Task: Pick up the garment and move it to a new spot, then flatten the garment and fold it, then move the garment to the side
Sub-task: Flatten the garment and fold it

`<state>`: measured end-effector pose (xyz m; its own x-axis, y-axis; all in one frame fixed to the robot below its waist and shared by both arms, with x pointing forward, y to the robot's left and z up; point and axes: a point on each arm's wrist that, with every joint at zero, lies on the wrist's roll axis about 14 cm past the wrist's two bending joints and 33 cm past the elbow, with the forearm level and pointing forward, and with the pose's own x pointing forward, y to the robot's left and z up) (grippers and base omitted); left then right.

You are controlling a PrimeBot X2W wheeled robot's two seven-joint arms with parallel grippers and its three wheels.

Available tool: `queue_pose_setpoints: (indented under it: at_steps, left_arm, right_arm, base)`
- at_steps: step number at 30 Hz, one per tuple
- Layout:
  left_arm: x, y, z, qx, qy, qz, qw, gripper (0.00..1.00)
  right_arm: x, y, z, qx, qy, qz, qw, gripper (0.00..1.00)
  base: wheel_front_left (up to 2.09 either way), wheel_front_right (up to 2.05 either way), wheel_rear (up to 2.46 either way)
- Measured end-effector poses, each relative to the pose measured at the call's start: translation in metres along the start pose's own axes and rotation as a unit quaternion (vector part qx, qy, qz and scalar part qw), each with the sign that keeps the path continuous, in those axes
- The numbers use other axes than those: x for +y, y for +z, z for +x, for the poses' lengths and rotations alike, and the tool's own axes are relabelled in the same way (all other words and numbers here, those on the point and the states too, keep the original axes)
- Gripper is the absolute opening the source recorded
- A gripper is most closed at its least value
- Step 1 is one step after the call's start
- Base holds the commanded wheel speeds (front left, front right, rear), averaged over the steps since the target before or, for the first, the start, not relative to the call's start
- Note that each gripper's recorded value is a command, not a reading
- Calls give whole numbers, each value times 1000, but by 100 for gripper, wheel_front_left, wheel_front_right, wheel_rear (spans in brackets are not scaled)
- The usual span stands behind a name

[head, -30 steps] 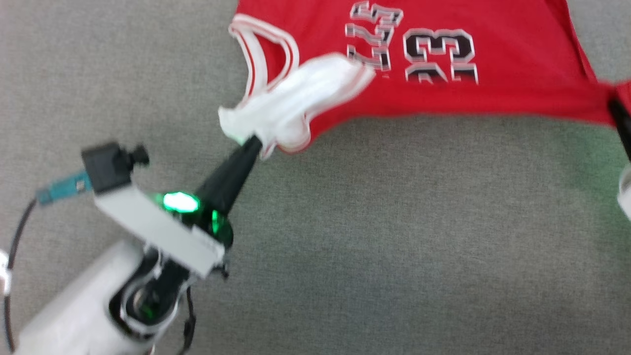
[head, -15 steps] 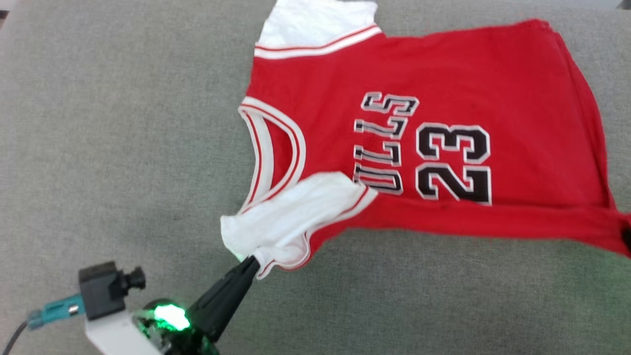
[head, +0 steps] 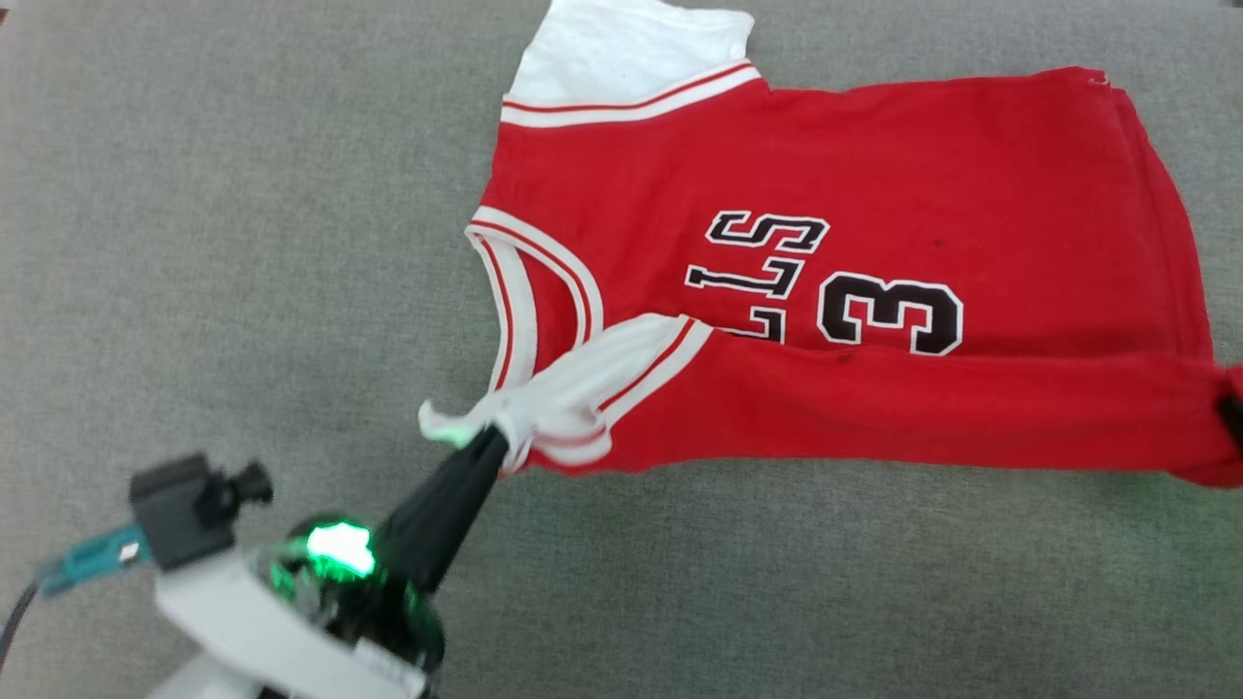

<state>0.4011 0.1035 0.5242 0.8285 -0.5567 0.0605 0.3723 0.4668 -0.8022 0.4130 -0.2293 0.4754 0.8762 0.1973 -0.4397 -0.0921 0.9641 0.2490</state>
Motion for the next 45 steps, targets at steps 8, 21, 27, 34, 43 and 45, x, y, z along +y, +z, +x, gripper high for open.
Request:
queue_pose_setpoints:
  at_steps: [8, 21, 27, 34, 43, 45]
  left_arm:
    - [33, 2, 43, 7, 21, -6, 1000, 0]
    - [124, -32, 43, 55, 134, 27, 989, 0]
    - [133, -41, 46, 88, 136, 85, 983, 4]
    - [149, 2, 27, 78, 172, 159, 969, 100]
    - [133, 60, 7, 151, 198, 274, 929, 100]
    - [119, 72, 11, 157, 196, 289, 924, 100]
  right_arm:
    - [-25, -5, 45, 21, -16, 5, 1000, 0]
    - [-42, -53, 72, 54, -37, 23, 998, 0]
    - [-39, -52, 75, 49, -31, 16, 998, 0]
    - [-28, -41, 67, 21, -19, 12, 1000, 83]
    - [-14, -7, 46, -41, -8, 14, 999, 100]
    - [-14, 6, 40, -63, -10, 11, 998, 100]
  base:
    - [0, 0, 0]
    - [0, 0, 0]
    - [0, 0, 0]
    - [0, 0, 0]
    - [0, 0, 0]
    - [0, 0, 0]
